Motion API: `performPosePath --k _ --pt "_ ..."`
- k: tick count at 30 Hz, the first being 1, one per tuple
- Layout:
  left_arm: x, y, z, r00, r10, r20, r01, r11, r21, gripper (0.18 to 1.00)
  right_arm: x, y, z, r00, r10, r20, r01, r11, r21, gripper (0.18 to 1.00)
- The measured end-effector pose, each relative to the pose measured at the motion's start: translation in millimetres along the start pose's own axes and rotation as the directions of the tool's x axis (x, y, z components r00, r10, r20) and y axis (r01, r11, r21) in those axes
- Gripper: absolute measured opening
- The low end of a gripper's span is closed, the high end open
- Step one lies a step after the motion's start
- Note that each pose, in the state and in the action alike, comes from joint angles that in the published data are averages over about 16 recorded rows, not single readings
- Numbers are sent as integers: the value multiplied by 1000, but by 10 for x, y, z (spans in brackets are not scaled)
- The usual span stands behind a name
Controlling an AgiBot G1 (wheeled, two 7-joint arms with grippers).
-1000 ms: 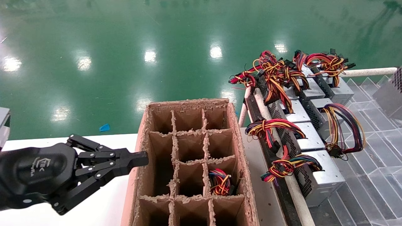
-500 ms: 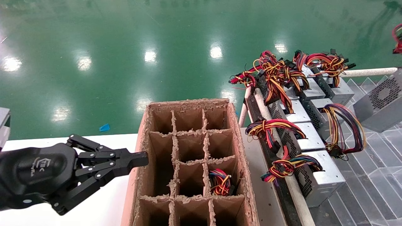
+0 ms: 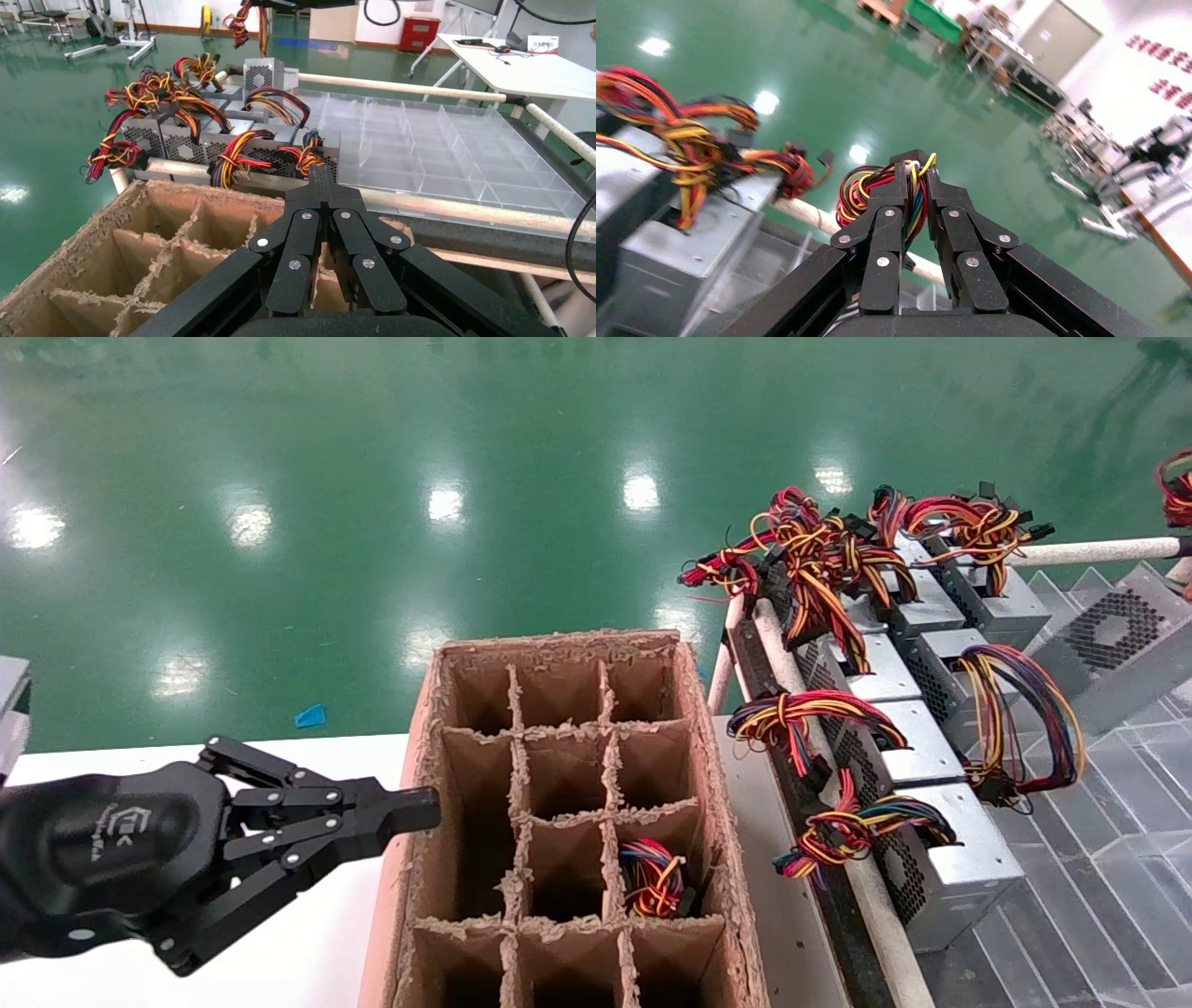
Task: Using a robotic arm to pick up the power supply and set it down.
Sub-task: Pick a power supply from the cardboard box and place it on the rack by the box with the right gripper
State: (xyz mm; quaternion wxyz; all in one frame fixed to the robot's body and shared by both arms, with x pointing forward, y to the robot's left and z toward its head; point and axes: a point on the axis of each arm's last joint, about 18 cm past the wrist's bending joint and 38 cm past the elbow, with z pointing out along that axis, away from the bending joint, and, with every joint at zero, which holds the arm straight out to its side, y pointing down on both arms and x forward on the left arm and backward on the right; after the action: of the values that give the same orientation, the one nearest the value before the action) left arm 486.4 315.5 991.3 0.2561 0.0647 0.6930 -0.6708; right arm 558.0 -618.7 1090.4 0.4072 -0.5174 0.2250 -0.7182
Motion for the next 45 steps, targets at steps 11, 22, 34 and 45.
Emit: performPosePath --k 11,22,34,45 --pt "0 0 0 1000 0 0 0 1000 0 191 -128 23 276 1000 9 -20 -10 1000 -28 225" --pt "0 0 0 1000 0 0 0 1000 0 191 -320 -50 515 1000 18 -11 -18 1000 3 224" --pt "0 0 0 1000 0 0 0 1000 0 191 -650 -94 821 999 48 2 -48 998 36 224" --pt "0 0 0 1000 0 0 0 1000 0 191 -968 -19 987 996 77 38 -78 997 25 224"
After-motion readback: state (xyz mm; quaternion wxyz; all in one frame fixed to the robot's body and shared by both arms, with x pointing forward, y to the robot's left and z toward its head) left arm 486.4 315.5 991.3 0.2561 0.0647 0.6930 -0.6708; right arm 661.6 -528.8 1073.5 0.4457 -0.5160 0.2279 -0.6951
